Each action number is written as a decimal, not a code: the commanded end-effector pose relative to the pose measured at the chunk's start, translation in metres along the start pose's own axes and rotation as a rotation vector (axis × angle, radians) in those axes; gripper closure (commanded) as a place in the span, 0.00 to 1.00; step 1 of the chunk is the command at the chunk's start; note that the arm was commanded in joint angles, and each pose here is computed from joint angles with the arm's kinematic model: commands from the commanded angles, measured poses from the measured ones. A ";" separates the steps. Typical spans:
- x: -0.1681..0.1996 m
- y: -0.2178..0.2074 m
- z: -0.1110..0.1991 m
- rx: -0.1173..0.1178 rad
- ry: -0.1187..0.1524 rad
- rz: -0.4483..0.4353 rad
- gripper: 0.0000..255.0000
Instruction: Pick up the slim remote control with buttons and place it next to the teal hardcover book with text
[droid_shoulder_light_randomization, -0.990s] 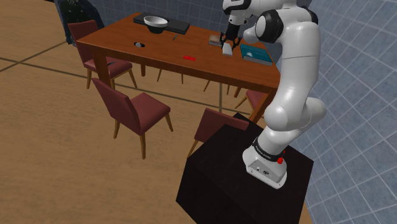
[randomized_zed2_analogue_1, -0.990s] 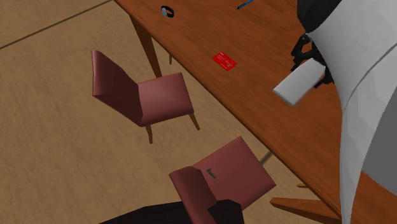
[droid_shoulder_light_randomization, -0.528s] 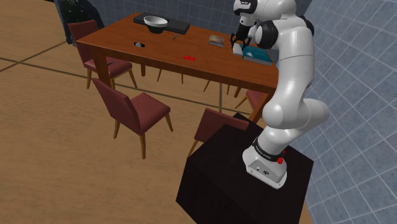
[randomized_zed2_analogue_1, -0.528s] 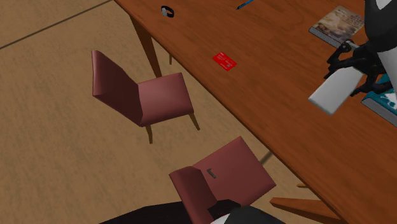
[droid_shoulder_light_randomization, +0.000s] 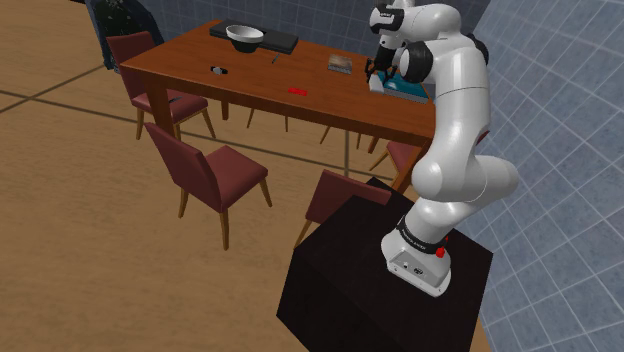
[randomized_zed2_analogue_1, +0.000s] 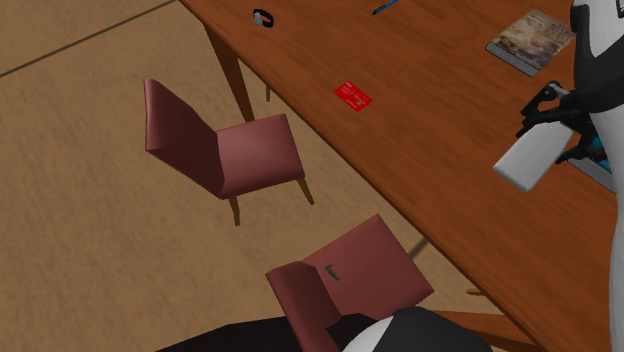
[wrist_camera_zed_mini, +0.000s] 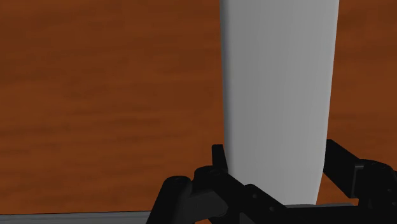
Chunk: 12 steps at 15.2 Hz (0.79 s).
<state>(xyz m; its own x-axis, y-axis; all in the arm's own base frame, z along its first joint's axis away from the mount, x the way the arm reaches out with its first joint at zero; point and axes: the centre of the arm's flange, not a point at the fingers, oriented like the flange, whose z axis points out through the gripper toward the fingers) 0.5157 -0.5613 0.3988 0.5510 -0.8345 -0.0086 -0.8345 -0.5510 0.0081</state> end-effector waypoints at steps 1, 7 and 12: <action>0.000 0.000 0.009 0.000 0.001 0.000 1.00; 0.000 0.000 0.041 0.000 0.001 0.000 1.00; 0.001 -0.001 0.058 0.000 0.001 0.000 1.00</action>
<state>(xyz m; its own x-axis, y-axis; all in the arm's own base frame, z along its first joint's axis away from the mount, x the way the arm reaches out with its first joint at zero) 0.5158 -0.5611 0.3413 0.5509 -0.8345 -0.0088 -0.8345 -0.5510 0.0081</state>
